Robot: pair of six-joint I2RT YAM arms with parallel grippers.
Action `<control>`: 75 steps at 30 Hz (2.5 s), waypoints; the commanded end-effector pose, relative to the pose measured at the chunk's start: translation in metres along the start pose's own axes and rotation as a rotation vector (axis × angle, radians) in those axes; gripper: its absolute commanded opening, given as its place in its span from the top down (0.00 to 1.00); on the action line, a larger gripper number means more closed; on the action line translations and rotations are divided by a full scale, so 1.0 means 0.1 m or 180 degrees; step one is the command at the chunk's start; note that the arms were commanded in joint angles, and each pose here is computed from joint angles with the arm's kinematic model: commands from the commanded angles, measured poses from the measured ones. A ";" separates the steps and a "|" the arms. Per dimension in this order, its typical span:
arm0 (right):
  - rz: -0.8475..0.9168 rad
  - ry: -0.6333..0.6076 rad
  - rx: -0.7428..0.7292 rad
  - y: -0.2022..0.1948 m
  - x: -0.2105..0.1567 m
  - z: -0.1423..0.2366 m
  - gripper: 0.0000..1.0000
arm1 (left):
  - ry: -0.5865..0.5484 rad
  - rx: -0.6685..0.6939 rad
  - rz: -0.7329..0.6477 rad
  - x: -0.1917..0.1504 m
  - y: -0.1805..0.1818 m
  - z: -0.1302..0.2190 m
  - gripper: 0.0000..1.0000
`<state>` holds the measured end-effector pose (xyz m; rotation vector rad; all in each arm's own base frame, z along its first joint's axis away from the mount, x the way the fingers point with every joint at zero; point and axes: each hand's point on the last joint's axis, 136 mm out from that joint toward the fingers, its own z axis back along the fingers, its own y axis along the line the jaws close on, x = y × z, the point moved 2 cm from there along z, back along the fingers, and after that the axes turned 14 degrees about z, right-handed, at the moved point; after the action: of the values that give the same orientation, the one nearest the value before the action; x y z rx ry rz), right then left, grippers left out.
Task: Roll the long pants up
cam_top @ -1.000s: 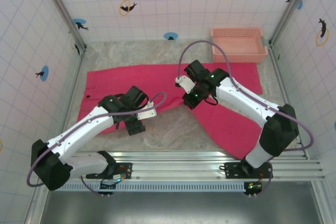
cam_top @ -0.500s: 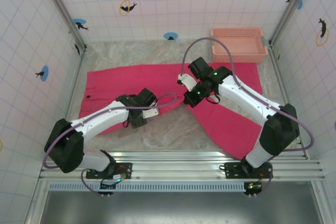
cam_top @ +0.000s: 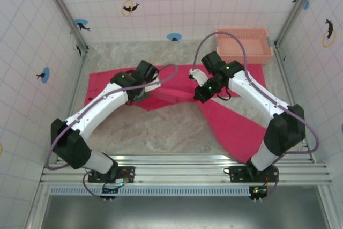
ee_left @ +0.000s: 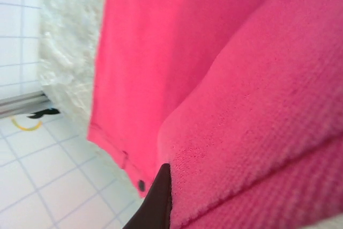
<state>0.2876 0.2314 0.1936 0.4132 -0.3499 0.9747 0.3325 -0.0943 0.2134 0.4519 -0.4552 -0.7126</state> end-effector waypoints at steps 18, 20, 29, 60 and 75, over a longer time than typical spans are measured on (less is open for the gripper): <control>-0.0301 0.0268 -0.0215 -1.41 0.59 -0.61 1.00 | 0.0417 -0.0017 -0.0201 0.70 0.65 -1.24 1.00; -0.0340 0.0297 -0.0358 -1.57 0.60 -0.64 1.00 | 0.0417 0.0005 -0.0134 0.77 0.69 -1.34 1.00; -0.0342 0.0178 -0.1018 -2.14 0.73 -0.44 0.51 | 0.0589 -0.0035 -0.0027 0.82 0.57 -1.88 0.57; -0.0462 0.0626 -0.0280 0.39 -0.98 -0.30 0.41 | 0.0611 -0.0238 0.0037 0.86 0.38 -2.12 0.42; -0.0498 0.1239 -0.0429 0.35 -1.51 -0.70 0.68 | 0.0639 -0.0277 0.0054 0.81 0.35 -2.11 0.41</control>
<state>0.1802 0.1858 0.0803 0.1909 -0.0321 0.8742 0.5226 -0.0801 0.0741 0.4500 -0.2360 -0.6835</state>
